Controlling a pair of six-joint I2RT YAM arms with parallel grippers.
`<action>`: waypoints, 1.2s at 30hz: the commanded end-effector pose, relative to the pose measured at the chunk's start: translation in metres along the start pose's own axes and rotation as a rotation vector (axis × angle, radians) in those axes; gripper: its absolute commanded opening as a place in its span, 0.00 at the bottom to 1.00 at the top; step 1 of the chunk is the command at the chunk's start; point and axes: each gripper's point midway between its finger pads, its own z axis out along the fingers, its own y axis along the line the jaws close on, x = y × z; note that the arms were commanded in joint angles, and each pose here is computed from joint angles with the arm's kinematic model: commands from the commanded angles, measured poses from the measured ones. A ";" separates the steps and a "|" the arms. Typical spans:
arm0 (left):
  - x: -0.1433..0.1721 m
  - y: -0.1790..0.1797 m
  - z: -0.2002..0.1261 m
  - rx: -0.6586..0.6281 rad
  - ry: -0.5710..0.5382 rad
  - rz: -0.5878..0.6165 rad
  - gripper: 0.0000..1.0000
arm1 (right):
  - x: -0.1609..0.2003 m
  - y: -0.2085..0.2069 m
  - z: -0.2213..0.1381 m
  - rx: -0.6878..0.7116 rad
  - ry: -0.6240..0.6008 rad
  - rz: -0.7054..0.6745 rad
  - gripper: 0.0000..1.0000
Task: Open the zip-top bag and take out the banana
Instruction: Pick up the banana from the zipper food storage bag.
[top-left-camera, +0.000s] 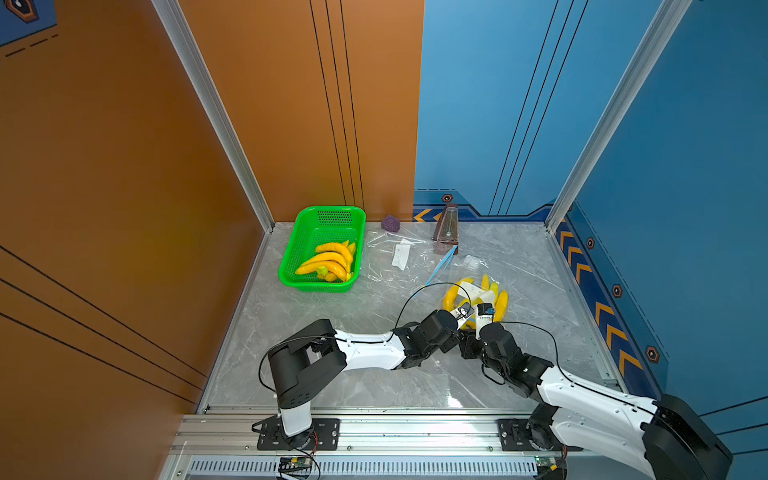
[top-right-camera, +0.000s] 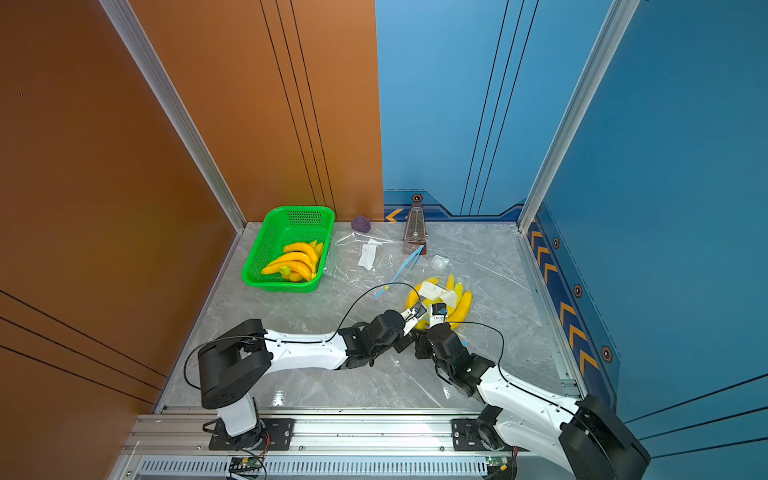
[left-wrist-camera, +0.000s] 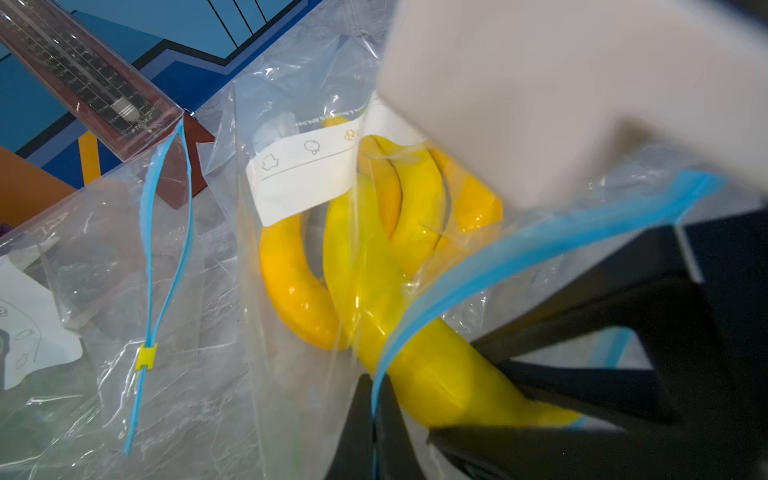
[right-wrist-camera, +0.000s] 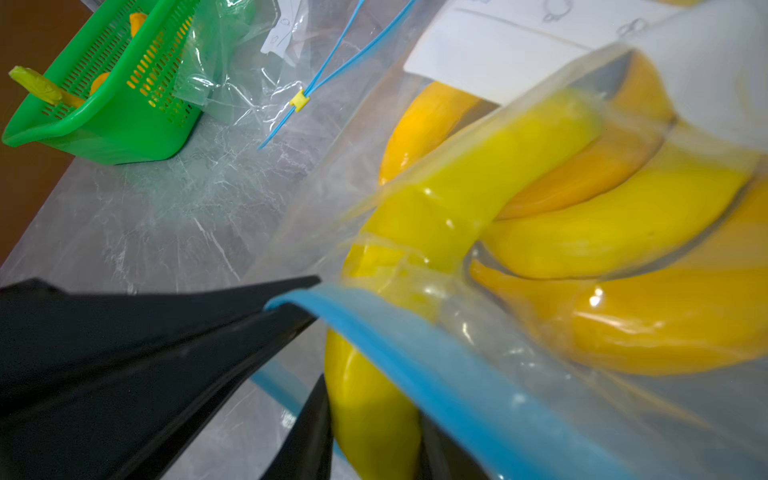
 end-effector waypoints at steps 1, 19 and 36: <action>-0.007 0.008 0.006 -0.023 -0.015 -0.037 0.06 | 0.039 -0.009 -0.017 0.021 0.141 0.036 0.20; -0.021 0.040 -0.054 -0.067 -0.105 -0.232 0.69 | 0.077 0.018 -0.061 -0.085 0.244 -0.066 0.22; 0.065 0.166 -0.201 -0.438 -0.085 -0.574 0.71 | 0.065 0.124 -0.101 -0.207 0.164 -0.395 0.21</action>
